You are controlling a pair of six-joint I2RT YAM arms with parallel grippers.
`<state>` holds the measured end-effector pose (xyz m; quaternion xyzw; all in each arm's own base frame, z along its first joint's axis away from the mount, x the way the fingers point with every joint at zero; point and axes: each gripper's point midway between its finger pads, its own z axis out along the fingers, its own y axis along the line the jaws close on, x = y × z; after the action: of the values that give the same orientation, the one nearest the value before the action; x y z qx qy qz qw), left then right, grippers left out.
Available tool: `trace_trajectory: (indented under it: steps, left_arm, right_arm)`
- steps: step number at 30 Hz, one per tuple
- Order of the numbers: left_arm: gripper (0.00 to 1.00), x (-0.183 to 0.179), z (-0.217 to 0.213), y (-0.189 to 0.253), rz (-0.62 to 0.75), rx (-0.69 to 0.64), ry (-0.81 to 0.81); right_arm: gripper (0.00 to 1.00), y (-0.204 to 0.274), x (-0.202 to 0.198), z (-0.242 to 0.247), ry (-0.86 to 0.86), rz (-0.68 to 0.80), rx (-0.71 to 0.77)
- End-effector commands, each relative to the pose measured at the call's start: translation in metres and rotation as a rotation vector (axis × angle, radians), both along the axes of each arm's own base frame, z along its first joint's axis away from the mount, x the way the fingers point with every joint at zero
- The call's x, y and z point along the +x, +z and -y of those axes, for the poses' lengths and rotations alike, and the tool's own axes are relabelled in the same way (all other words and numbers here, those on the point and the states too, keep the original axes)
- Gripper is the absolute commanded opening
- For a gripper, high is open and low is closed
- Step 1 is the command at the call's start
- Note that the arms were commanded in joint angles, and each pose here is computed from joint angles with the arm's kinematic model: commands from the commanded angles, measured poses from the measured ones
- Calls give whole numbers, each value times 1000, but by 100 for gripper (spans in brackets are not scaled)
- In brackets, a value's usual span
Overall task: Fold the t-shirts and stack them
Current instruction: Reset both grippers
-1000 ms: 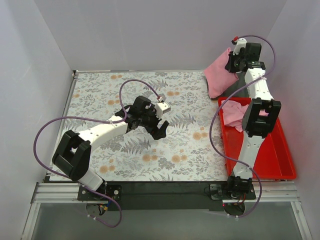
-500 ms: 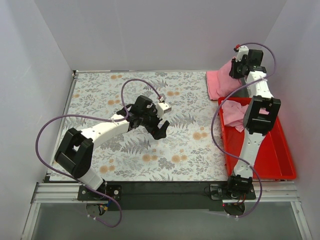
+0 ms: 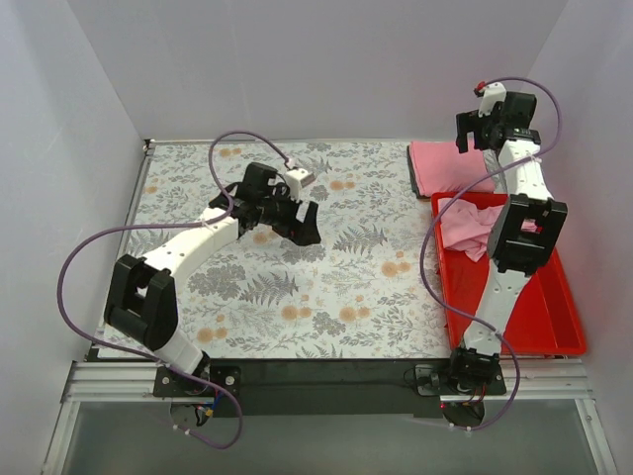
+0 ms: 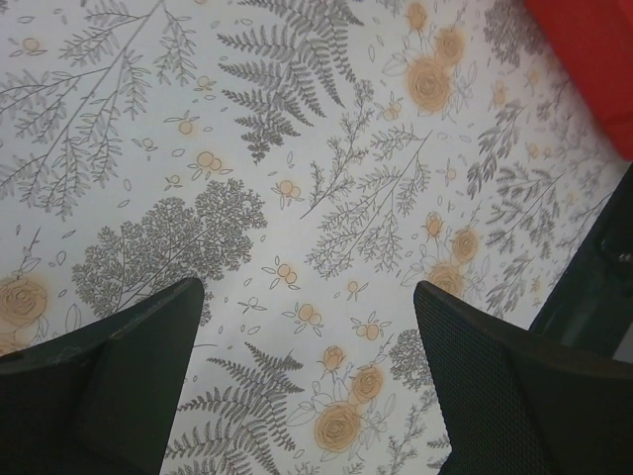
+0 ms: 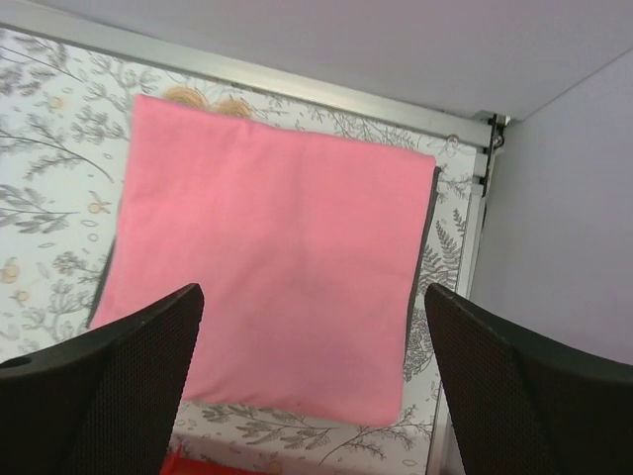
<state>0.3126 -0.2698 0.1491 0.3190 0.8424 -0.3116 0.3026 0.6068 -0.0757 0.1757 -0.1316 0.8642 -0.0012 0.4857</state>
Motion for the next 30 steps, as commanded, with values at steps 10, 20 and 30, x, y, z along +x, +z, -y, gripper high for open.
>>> trace_trajectory:
  steps: [10,20,30]
  left_arm:
    - [87,61,-109,72,-141,-123,436]
    - [87,15,-154,35,-134,-2,523]
    - [88,-26,-167,26,-106,31,554]
  right_arm:
    - [98,122,-150,-100,275,20,163]
    - [98,41,-309,-183,490,-196,194]
    - [98,-10,-367,-176,533,-217,83]
